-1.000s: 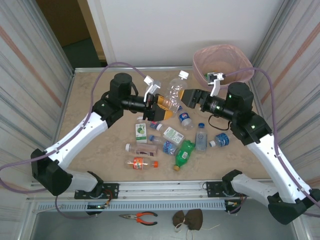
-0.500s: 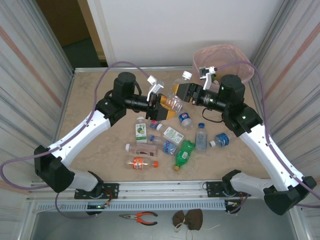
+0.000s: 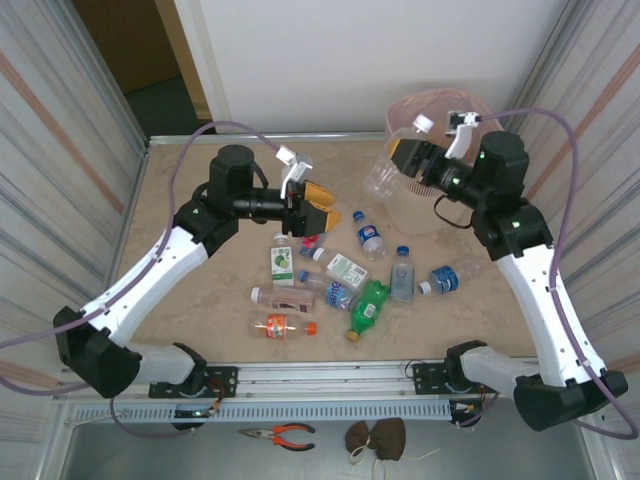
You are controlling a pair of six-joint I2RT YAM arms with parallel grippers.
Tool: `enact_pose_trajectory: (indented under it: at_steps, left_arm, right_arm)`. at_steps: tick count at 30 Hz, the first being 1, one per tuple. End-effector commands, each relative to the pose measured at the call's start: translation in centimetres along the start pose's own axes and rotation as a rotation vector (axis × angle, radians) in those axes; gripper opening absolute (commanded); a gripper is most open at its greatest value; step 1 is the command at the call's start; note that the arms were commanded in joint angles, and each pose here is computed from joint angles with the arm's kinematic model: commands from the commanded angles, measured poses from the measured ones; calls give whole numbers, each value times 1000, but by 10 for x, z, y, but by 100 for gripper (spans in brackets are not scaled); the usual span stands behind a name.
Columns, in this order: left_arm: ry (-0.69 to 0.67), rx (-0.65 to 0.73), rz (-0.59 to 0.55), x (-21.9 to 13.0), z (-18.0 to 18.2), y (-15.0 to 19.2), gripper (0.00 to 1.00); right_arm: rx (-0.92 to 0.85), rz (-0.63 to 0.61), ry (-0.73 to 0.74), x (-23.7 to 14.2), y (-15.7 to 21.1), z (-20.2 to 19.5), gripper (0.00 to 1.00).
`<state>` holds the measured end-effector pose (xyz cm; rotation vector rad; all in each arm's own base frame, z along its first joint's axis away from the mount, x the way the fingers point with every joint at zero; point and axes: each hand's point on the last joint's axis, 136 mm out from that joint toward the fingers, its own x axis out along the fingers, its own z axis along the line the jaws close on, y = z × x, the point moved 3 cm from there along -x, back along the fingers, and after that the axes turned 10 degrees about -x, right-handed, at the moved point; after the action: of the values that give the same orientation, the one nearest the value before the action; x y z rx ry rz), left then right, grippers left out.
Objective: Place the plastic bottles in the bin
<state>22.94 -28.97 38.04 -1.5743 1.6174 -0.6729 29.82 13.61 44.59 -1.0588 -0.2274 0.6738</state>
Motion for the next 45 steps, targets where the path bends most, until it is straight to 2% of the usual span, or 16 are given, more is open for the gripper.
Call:
enact_pose_trajectory:
  at_steps: [1, 8, 12, 15, 20, 24, 30, 39, 45]
  left_arm:
    - [-35, 20, -22, -11, -2, 1, 71]
    - [-108, 6, -17, -21, 2, 10, 71]
    - [-129, 7, -24, -26, 1, 13, 72]
    - [-143, 3, -28, -29, 3, 14, 72]
    - [-164, 3, -32, -33, 4, 14, 72]
    - [-190, 0, -36, -38, 7, 15, 72]
    - [-214, -12, -37, -42, 11, 18, 72]
    - [-291, -36, -25, -47, 22, 24, 72]
    - [-368, -64, -8, -51, 34, 30, 72]
  right_arm:
    - [-135, -38, 146, -1, -24, -27, 56]
    - [-323, -34, 375, 17, -63, -91, 53]
    - [-443, 61, 452, 35, -63, -123, 52]
    - [-543, 194, 419, 53, -45, -138, 52]
    - [-590, 414, 332, 73, -12, -155, 53]
    - [-560, 574, 267, 85, 17, -168, 53]
    - [-469, 750, 199, 103, 58, -192, 54]
    - [-393, 870, 195, 121, 91, -221, 62]
    - [-418, 810, 216, 117, 71, -211, 73]
